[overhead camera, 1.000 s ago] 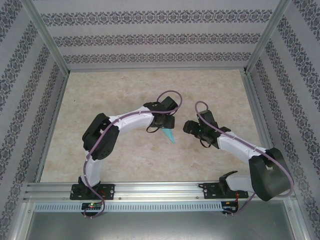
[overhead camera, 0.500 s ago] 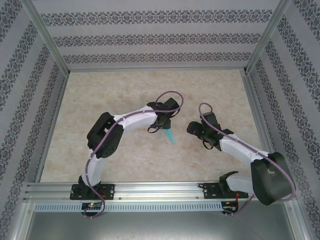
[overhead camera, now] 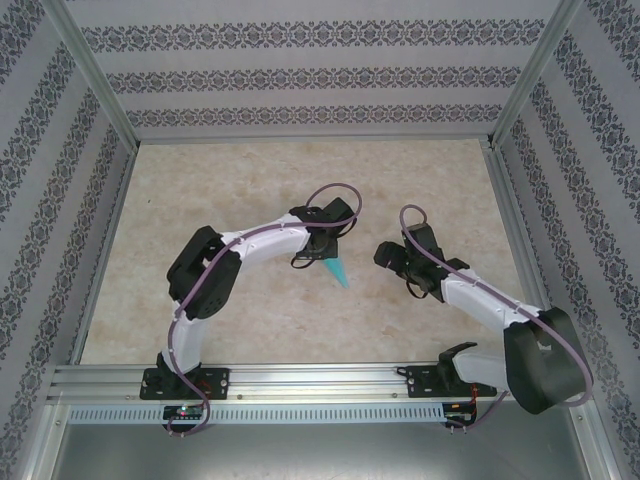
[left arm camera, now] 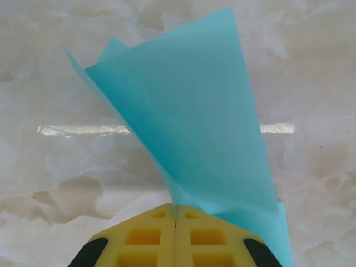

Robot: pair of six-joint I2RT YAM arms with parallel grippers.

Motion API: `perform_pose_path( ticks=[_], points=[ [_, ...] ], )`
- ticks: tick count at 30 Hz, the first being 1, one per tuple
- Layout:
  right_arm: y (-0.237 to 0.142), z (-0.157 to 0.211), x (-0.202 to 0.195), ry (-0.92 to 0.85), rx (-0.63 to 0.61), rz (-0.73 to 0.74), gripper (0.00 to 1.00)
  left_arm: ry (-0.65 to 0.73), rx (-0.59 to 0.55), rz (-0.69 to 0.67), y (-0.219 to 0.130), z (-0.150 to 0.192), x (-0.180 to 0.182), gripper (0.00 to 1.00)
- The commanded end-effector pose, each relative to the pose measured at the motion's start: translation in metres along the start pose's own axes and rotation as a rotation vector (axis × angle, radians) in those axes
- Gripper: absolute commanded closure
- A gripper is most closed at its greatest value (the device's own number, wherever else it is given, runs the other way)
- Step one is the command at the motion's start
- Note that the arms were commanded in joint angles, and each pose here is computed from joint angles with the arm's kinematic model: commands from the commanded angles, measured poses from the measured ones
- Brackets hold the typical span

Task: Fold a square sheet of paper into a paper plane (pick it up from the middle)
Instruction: Turn over a paper plane at the center of the table.

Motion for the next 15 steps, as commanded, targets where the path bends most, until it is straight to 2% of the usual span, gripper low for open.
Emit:
perform_pose_path(
  ticks=[1,8,15],
  points=[
    [-0.009,-0.003,0.004,0.008,-0.018,-0.063,0.17,0.017,-0.141,0.07,-0.043,-0.017,0.001,1.0],
    [-0.022,-0.006,0.013,0.033,-0.057,-0.173,0.16,0.074,-0.318,0.347,-0.081,-0.021,-0.002,1.0],
    [-0.039,-0.005,0.03,0.026,-0.045,-0.335,0.16,0.052,-0.354,0.678,-0.061,-0.015,-0.015,1.0]
  ],
)
Point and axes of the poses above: each hand's point on the last joint's axis, 136 mm out from that joint toward the fingers, its own y axis out along the fingers, its own x axis along the line the jaws close on, z = x × y, the point moved 6 cm from there along -y, back along the fingers, and after that the axes turned 14 degrees about y, right-handed, at the moved point
